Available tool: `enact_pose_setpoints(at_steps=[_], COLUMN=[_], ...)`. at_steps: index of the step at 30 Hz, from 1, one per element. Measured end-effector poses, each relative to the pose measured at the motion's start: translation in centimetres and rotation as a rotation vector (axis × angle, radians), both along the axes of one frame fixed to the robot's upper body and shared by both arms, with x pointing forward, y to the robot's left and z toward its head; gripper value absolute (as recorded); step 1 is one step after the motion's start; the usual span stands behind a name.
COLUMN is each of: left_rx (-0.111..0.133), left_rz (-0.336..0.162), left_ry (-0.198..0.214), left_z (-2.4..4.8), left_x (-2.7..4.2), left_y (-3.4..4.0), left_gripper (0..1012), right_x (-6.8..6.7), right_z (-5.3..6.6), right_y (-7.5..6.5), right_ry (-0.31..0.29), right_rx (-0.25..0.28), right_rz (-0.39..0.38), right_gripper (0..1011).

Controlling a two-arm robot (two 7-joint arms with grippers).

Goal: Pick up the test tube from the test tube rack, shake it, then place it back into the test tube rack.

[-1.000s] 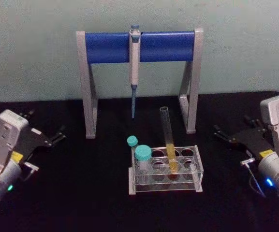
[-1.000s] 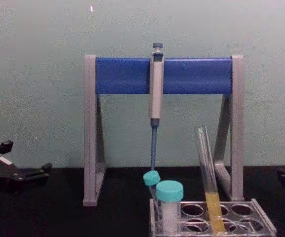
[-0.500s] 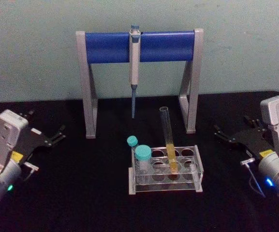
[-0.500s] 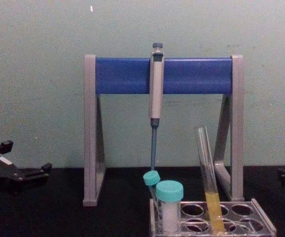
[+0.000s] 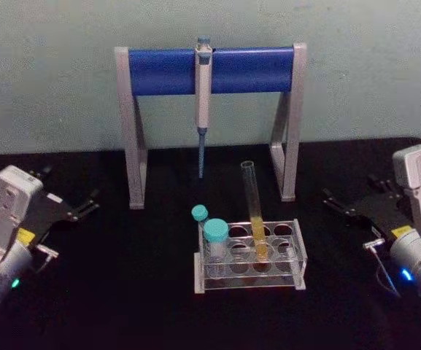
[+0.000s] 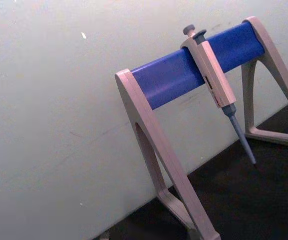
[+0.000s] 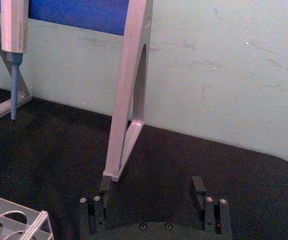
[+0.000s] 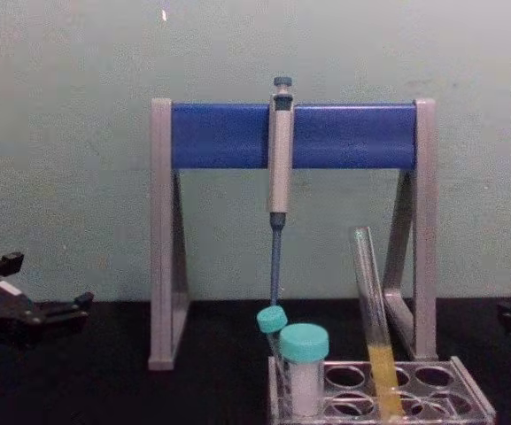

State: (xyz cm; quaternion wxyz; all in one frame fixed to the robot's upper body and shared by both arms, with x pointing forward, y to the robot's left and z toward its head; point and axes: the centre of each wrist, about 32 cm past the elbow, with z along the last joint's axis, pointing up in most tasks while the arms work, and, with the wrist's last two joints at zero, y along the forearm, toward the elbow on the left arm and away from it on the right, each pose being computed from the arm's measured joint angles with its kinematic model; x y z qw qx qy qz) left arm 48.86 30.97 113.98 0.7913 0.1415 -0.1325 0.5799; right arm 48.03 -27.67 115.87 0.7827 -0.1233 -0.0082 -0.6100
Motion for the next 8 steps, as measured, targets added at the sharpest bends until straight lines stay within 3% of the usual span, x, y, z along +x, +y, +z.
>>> enact_pose_setpoints(at_steps=[8], left_rx=[0.000], left_rz=[0.000], left_ry=[0.000], left_z=[0.00], left_x=[0.00], left_y=[0.00], left_gripper=[1001], right_x=[0.00], right_z=[0.00], right_y=[0.00], right_ry=[0.000], right_rx=[0.000], right_rz=[0.000], right_gripper=[1000])
